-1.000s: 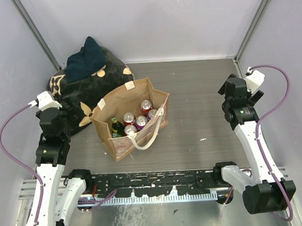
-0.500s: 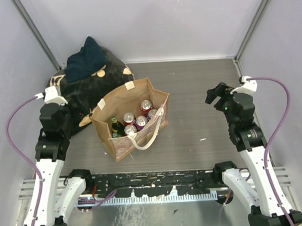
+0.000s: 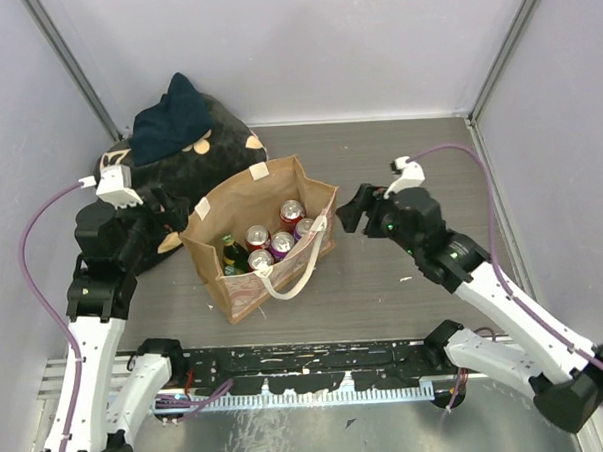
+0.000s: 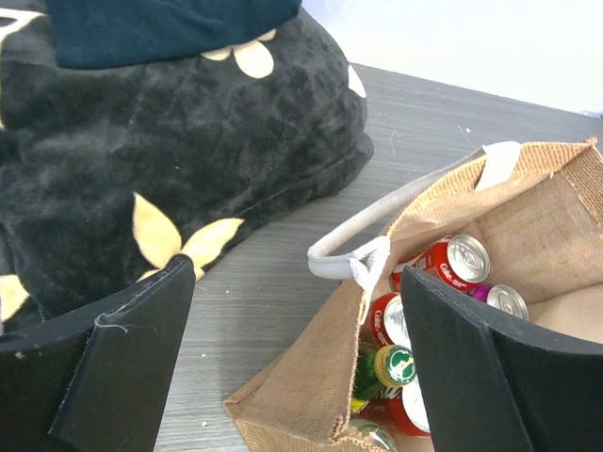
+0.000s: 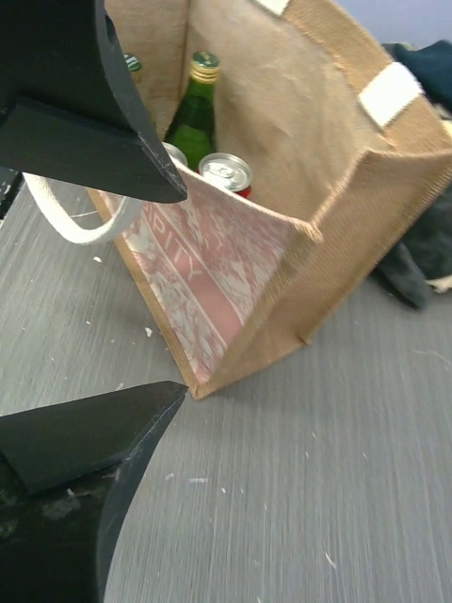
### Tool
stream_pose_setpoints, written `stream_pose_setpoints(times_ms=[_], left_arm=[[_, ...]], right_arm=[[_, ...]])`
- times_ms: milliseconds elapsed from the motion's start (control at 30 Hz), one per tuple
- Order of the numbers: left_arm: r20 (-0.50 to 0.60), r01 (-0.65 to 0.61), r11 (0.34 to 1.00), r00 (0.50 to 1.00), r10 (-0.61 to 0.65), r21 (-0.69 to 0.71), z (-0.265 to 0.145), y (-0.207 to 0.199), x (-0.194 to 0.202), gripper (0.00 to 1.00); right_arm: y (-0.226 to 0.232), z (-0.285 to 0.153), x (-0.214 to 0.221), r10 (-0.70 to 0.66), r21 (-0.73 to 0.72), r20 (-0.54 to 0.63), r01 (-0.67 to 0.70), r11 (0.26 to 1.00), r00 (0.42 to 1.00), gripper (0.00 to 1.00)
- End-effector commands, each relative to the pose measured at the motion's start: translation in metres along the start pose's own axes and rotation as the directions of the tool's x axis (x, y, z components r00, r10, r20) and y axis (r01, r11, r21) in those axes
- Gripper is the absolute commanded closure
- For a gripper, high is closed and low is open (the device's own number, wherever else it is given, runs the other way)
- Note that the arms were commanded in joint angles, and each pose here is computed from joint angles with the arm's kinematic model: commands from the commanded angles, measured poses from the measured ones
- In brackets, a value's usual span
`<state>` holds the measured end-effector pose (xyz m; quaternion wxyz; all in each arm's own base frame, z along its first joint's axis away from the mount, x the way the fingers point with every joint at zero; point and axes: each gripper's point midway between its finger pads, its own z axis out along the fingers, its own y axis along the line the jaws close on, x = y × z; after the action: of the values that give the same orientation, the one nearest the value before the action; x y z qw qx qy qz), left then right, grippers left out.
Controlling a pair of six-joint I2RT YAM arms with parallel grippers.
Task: Take the beverage out of the canvas bag
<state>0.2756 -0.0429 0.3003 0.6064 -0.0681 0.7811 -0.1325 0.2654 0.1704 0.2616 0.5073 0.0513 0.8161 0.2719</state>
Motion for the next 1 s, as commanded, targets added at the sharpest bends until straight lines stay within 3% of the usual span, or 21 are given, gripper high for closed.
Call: stream_pose_setpoints(times_ms=[0, 400, 567, 700, 733, 833, 967], left_arm=[[0.023, -0.038, 0.996, 0.999, 0.036, 0.075, -0.004, -0.019, -0.014, 0.02], [-0.015, -0.123, 0.970, 0.991, 0.129, 0.210, 0.004, -0.053, -0.007, 0.01], [-0.052, -0.136, 0.951, 0.986, 0.156, 0.279, -0.002, -0.073, 0.010, 0.00], [-0.091, -0.131, 0.934, 0.981, 0.170, 0.331, -0.012, -0.089, 0.022, 0.02], [-0.103, -0.133, 0.930, 0.979, 0.178, 0.343, -0.015, -0.093, 0.025, 0.03], [-0.147, -0.141, 0.933, 0.969, 0.199, 0.332, -0.024, -0.094, 0.033, 0.10], [-0.249, -0.129, 0.955, 0.948, 0.197, 0.266, -0.036, -0.080, 0.052, 0.12]], right_arm=[[0.048, 0.004, -0.023, -0.015, -0.051, 0.092, 0.019, 0.998, 0.996, 0.18], [0.088, 0.022, -0.002, -0.081, -0.058, 0.071, 0.085, 0.995, 0.994, 0.21], [0.072, 0.025, 0.018, -0.120, -0.001, 0.004, 0.120, 0.993, 0.993, 0.42], [0.054, 0.025, 0.045, -0.155, 0.032, -0.079, 0.158, 0.987, 0.985, 0.77], [0.050, 0.024, 0.051, -0.162, 0.037, -0.097, 0.167, 0.985, 0.982, 0.82], [0.039, 0.023, 0.068, -0.181, 0.043, -0.149, 0.189, 0.981, 0.972, 0.89], [0.024, 0.020, 0.093, -0.200, 0.042, -0.216, 0.214, 0.976, 0.956, 0.90]])
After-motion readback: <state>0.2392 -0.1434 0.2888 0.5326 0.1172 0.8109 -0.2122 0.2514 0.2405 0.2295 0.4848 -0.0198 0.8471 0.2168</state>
